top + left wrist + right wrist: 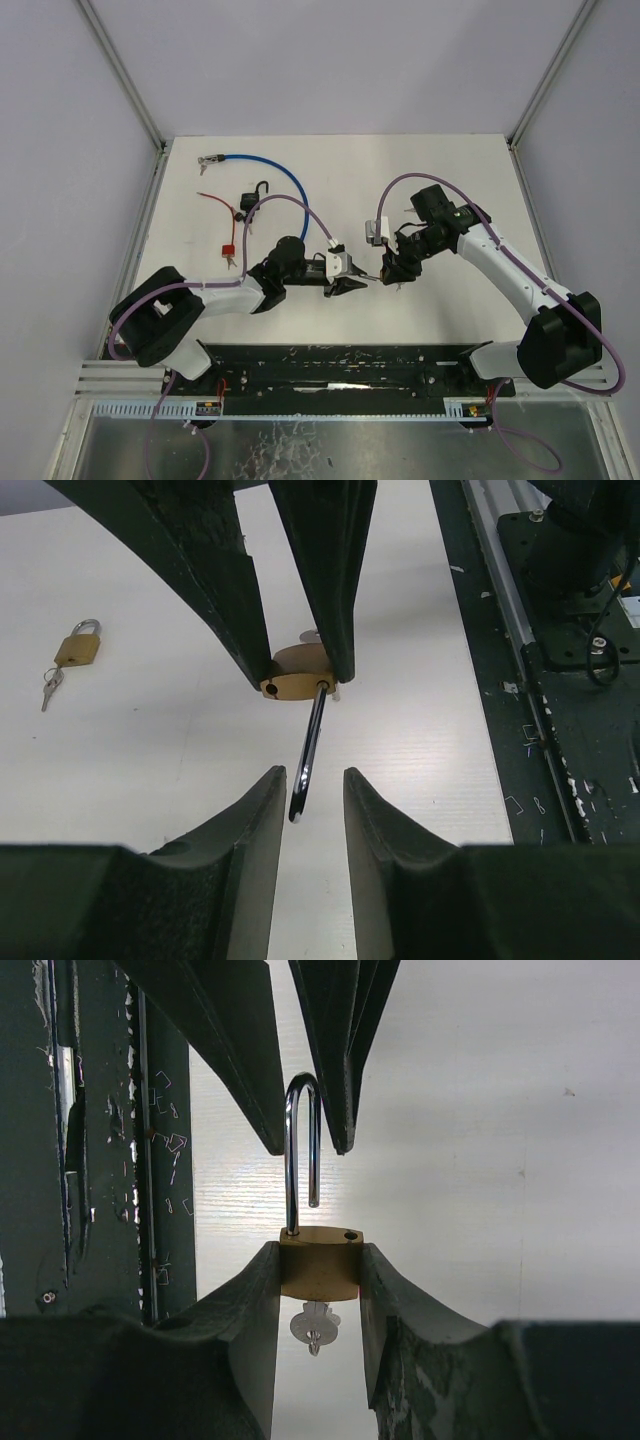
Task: Lock with the key
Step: Pick up the lock from the center of the board.
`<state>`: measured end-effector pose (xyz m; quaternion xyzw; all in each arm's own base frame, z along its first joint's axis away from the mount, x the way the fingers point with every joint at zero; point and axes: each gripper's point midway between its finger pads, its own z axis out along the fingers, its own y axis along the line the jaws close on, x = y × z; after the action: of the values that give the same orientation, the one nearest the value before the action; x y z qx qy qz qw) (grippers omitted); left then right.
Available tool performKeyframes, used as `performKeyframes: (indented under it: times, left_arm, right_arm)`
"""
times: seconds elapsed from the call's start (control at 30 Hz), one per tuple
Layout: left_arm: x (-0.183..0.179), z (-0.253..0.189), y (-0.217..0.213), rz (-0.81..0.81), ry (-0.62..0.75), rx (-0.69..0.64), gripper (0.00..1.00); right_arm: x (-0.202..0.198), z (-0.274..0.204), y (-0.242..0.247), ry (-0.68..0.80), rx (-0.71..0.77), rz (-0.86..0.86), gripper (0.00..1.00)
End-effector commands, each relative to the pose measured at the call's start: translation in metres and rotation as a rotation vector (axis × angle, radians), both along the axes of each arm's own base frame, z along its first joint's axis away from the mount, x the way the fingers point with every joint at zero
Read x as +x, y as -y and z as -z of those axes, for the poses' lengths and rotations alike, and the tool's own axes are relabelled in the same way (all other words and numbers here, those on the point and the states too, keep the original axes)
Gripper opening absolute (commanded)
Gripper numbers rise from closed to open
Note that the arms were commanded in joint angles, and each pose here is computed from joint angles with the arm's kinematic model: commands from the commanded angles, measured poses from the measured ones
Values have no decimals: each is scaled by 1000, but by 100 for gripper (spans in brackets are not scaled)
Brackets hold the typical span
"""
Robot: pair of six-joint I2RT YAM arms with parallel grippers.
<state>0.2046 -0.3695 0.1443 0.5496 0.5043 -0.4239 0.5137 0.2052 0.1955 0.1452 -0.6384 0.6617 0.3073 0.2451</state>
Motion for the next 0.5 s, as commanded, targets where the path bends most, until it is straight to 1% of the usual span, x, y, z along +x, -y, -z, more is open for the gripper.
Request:
performKeyframes:
  times: [0.0, 0.47]
  left_arm:
    - [1, -17, 8, 27, 24, -49, 28]
    - [-1, -25, 11, 46, 22, -76, 29]
  right_arm:
    - [-7, -6, -6, -13, 44, -30, 0]
    - [-7, -2, -6, -28, 38, -29, 0]
